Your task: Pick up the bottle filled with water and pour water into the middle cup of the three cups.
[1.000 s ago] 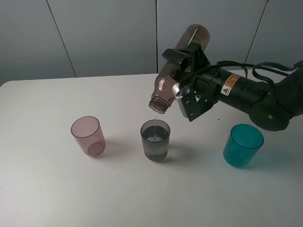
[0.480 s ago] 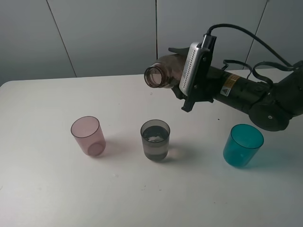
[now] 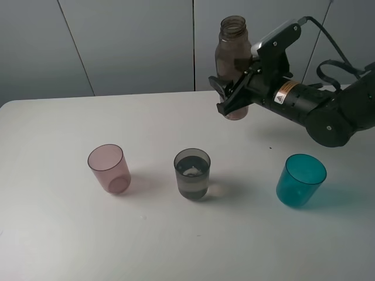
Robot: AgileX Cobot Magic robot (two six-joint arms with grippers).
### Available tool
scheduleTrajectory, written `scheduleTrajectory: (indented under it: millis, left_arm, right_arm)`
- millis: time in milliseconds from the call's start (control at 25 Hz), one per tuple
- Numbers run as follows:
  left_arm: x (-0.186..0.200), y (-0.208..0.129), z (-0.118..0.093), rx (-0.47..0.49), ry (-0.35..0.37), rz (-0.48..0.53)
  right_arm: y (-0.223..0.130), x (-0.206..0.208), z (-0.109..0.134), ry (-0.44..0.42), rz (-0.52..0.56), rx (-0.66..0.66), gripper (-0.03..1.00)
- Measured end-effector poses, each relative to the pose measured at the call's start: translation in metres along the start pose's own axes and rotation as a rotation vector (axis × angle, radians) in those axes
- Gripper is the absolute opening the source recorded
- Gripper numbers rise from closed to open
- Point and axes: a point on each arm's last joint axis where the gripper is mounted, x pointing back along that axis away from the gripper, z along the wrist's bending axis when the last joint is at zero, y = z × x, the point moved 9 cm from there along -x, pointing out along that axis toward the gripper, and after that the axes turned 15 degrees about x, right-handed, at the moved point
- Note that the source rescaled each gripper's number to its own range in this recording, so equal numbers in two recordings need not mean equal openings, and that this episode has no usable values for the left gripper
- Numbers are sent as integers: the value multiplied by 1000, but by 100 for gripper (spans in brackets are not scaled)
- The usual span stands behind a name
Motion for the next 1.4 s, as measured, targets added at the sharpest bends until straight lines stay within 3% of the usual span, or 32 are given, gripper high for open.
scheduleTrajectory:
  millis: [120,280,720,1400]
  left_arm:
    - [0,0,0,0,0,0]
    - [0,0,0,0,0,0]
    - [0,0,0,0,0,0]
    - [0,0,0,-6,0,0]
  right_arm:
    - [-13,-13,-20,-29,63,-28,0]
    - [-33,-32,-28,-41,96,-53,0]
    - [-61,-84,-25,-36,66,-237,0]
    - [-80,-91,-10,0,73,-243,0]
